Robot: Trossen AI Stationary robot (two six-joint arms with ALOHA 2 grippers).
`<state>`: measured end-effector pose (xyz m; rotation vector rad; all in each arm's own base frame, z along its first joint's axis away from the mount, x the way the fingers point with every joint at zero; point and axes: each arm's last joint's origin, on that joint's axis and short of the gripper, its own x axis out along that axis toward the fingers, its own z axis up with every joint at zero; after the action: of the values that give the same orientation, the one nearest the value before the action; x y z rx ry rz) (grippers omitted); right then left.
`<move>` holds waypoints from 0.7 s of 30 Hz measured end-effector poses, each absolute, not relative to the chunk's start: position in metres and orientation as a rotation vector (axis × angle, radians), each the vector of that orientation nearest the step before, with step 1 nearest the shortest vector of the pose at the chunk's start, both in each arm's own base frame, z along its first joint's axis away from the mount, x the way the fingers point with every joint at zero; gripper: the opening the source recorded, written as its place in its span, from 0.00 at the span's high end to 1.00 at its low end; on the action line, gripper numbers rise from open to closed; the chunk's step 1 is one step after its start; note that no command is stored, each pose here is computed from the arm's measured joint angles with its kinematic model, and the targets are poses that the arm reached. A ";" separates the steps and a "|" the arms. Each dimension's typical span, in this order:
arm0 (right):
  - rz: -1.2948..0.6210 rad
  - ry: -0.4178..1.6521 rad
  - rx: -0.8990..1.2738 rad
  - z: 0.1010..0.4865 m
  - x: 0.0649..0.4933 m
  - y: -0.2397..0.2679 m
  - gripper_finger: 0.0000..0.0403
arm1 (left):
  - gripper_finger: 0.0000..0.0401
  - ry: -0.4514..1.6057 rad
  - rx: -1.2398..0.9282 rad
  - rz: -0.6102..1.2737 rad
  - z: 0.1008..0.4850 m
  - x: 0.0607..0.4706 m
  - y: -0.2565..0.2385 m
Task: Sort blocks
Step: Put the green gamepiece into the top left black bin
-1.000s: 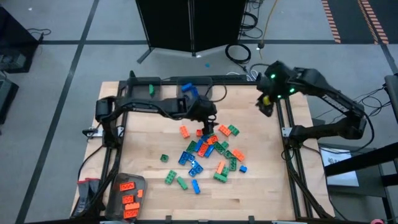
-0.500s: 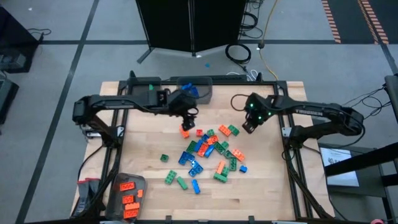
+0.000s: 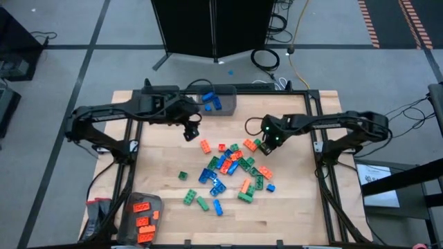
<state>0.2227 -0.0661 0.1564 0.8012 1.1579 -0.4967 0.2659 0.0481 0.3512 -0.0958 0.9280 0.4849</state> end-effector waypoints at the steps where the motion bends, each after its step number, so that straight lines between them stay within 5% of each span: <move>1: -0.498 1.156 0.809 0.154 0.225 -0.066 1.00 | 0.26 0.930 -0.094 0.488 0.353 0.263 0.048; 11: -0.488 1.119 0.793 0.142 0.266 -0.083 1.00 | 0.26 0.978 -0.109 0.506 0.360 0.240 0.044; 21: -0.354 1.095 0.589 0.183 0.362 -0.112 1.00 | 0.26 1.009 -0.106 0.507 0.360 0.234 0.043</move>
<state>0.3618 -0.1118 0.1831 0.5890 1.0952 -0.3540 0.2342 0.0434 0.3603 -0.1065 1.0087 0.5067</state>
